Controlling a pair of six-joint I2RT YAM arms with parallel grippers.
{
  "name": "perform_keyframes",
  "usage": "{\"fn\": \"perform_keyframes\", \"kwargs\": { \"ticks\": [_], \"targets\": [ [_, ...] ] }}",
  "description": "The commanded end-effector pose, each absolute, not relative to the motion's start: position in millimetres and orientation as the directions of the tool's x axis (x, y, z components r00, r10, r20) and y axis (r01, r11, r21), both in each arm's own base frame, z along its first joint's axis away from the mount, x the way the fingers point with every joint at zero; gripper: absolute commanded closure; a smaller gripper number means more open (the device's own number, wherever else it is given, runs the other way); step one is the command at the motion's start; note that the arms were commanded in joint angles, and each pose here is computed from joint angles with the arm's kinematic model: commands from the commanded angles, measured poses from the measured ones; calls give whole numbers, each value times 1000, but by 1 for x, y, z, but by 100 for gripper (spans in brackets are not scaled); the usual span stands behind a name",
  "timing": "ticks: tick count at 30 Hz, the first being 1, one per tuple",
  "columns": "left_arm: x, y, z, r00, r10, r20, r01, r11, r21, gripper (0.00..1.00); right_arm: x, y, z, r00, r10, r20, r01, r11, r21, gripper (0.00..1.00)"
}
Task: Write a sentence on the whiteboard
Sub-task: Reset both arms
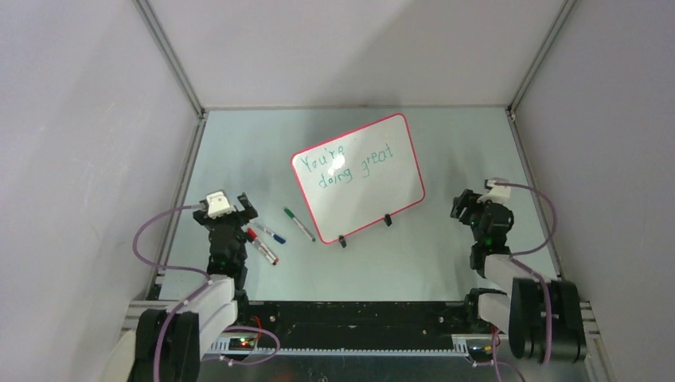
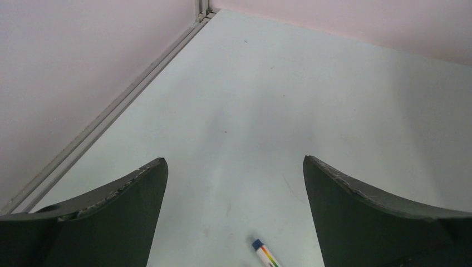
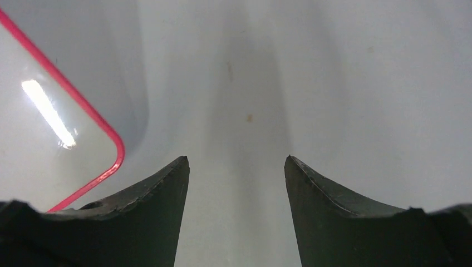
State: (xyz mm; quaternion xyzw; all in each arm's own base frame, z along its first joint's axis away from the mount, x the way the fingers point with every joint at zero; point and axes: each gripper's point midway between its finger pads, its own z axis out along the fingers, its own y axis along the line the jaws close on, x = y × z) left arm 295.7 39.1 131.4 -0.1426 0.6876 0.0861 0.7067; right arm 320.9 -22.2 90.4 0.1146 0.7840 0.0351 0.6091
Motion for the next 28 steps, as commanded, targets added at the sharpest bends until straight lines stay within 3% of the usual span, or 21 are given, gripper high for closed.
{"fn": "perform_keyframes", "kwargs": {
  "ticks": [1,2,6,7,8,10,28],
  "targets": [
    [310,47,162,145,-27,-989,-286,956,-68,5,355,-10,112,-99,110,-989,79,992,102,35],
    [318,50,150,98,-17,-995,-295,955,-45,5,361,-11,121,-32,96,-995,80,992,93,35],
    [341,50,153,108,-21,-994,-290,956,-52,2,363,-16,111,-62,126,-990,142,983,116,30],
    [342,52,133,8,-27,-1000,-308,951,-28,1,364,-18,110,-74,132,-988,161,980,119,28],
    [348,54,134,4,-26,-1000,-318,948,-25,1,364,-20,107,-96,129,-987,185,977,110,10],
    [345,54,136,16,-26,-1000,-318,948,-29,1,363,-23,107,-81,115,-990,216,972,96,2],
    [350,54,136,6,-26,-1000,-318,948,-26,1,361,-26,107,-77,120,-990,242,965,99,1]
  ]
}}
